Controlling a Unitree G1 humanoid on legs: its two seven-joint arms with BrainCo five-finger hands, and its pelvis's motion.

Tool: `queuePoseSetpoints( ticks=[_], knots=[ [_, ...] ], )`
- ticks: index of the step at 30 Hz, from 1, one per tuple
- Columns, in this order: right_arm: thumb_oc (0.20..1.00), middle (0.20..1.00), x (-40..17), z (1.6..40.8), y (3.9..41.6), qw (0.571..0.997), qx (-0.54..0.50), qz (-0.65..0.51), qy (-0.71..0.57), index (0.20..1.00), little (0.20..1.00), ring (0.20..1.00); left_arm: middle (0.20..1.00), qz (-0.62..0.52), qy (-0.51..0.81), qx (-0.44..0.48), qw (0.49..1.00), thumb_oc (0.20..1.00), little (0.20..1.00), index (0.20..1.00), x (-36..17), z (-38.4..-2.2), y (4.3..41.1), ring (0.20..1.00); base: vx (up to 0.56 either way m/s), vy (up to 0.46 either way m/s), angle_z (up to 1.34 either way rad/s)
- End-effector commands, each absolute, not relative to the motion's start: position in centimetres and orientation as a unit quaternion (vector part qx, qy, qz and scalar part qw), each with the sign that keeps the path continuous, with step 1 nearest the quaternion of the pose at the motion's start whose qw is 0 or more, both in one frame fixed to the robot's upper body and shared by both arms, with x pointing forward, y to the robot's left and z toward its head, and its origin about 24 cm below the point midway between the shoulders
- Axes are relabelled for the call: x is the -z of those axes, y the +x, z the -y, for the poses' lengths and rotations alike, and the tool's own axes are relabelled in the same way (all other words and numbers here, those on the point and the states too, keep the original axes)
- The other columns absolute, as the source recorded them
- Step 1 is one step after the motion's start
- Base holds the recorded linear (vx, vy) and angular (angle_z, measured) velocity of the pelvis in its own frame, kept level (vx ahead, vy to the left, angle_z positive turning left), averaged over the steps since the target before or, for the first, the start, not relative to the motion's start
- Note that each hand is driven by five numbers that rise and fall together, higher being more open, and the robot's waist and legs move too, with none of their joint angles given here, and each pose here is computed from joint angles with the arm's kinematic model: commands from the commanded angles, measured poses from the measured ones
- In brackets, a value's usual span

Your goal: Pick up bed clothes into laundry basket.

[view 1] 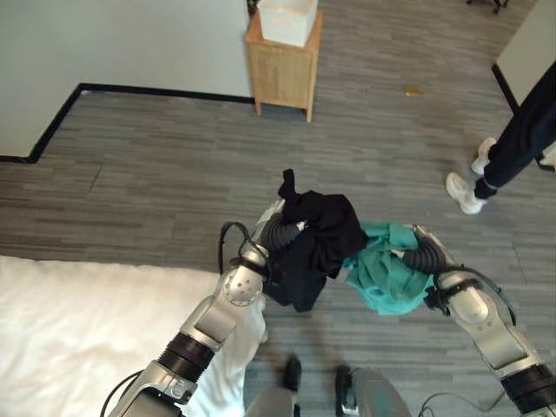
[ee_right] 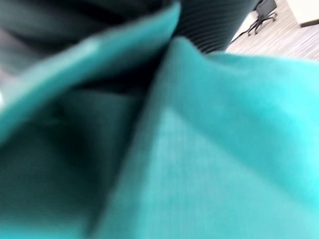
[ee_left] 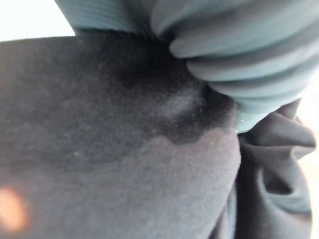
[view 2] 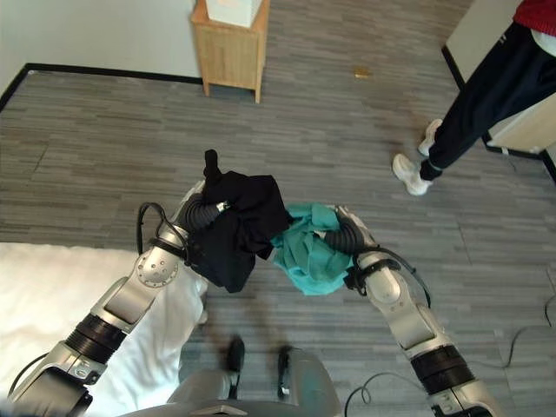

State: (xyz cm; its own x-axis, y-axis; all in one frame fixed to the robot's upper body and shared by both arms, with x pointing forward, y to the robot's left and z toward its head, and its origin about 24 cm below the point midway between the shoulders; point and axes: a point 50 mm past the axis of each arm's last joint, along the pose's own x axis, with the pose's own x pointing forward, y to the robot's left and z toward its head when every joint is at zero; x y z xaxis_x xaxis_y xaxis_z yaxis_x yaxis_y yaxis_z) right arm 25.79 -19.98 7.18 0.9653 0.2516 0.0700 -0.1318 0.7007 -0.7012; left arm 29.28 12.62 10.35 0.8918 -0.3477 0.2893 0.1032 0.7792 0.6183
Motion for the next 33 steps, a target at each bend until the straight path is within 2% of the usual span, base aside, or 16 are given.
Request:
queuePoseSetpoints(
  ticks=[1,7,11,25,33],
  knots=[
    [0.200,0.200,-9.4,20.6,26.7,0.916,-0.068,0.131,-0.374,0.200,0.200,0.200,0.200,0.245,0.280,0.124,0.920,0.200,0.200,0.200,-12.1,-12.5,29.2,0.200,0.62,-0.135,0.89],
    [0.200,0.200,-9.1,21.8,25.8,0.911,-0.077,0.116,-0.389,0.200,0.200,0.200,0.200,0.233,0.271,0.143,0.923,0.200,0.200,0.200,-11.3,-11.1,29.4,0.200,0.48,-0.168,0.89],
    [0.200,0.200,-10.5,22.1,26.3,0.906,-0.067,0.137,-0.396,0.200,0.200,0.200,0.200,0.253,0.268,0.150,0.918,0.200,0.200,0.200,-12.4,-10.5,29.5,0.200,0.29,-0.216,-0.22],
    [0.200,0.200,-11.5,23.6,27.2,0.882,-0.023,0.147,-0.447,0.200,0.200,0.200,0.200,0.247,0.288,0.152,0.913,0.200,0.200,0.200,-12.1,-10.6,29.5,0.200,0.52,0.106,-0.39],
    [0.200,0.200,-11.5,25.2,26.7,0.886,0.016,0.132,-0.444,0.200,0.200,0.200,0.200,0.266,0.293,0.157,0.905,0.200,0.200,0.200,-13.3,-10.0,30.2,0.200,0.47,-0.007,0.70]
  ],
)
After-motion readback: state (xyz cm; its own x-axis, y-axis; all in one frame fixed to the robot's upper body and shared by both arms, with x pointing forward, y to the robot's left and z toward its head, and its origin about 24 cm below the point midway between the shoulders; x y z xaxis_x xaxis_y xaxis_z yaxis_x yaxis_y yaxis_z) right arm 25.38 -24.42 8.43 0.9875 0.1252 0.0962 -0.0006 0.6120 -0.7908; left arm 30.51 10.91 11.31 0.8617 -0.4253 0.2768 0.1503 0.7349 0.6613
